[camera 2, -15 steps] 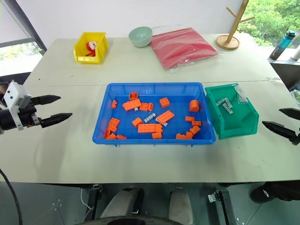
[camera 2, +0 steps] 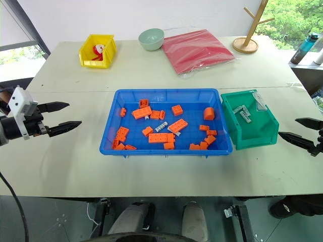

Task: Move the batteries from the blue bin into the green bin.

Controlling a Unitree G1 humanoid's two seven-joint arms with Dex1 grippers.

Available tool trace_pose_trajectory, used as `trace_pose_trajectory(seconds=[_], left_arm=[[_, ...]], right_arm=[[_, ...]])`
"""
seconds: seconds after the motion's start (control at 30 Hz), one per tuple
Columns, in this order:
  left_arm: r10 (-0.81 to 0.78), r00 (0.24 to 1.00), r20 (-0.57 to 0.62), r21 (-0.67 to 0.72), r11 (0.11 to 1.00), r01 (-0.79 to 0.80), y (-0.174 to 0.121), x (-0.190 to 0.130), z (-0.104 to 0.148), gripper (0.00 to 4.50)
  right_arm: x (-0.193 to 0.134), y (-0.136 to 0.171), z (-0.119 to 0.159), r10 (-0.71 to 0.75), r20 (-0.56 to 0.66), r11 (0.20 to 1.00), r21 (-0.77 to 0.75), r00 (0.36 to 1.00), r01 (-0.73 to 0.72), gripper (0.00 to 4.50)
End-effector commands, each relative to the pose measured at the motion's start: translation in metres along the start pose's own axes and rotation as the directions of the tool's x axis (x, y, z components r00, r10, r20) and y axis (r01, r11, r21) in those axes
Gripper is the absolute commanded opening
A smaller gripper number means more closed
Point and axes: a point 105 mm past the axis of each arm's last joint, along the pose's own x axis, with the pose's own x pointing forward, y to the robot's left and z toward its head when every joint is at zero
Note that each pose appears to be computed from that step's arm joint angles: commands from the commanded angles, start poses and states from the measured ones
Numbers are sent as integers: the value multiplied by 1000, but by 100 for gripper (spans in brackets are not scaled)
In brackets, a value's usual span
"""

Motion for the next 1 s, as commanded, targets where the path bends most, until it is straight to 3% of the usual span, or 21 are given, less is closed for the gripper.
trace_pose_trajectory(seconds=[0.03,0.1,0.27,0.4,0.63,0.87,1.0], left_arm=[[-38,999,39,33,999,37,-6,0,17,450],[-67,997,44,28,997,65,-10,2,21,450],[-207,977,53,37,978,205,-39,11,35,450],[-322,946,43,73,945,319,-66,17,42,450],[-345,938,28,91,936,341,-77,20,43,450],[-322,946,42,70,945,319,-80,16,44,450],[-319,947,27,73,946,317,-87,17,39,450]], right_arm=[[4,4,37,37,61,995,-95,997,-31,433],[10,11,52,80,88,990,-124,993,-68,433],[56,66,119,285,186,916,-341,940,-210,433],[127,161,159,567,170,757,-492,806,-429,433],[193,228,172,676,83,640,-560,733,-527,433],[230,252,169,708,-5,573,-579,706,-580,433],[253,259,166,708,-28,582,-543,706,-605,433]])
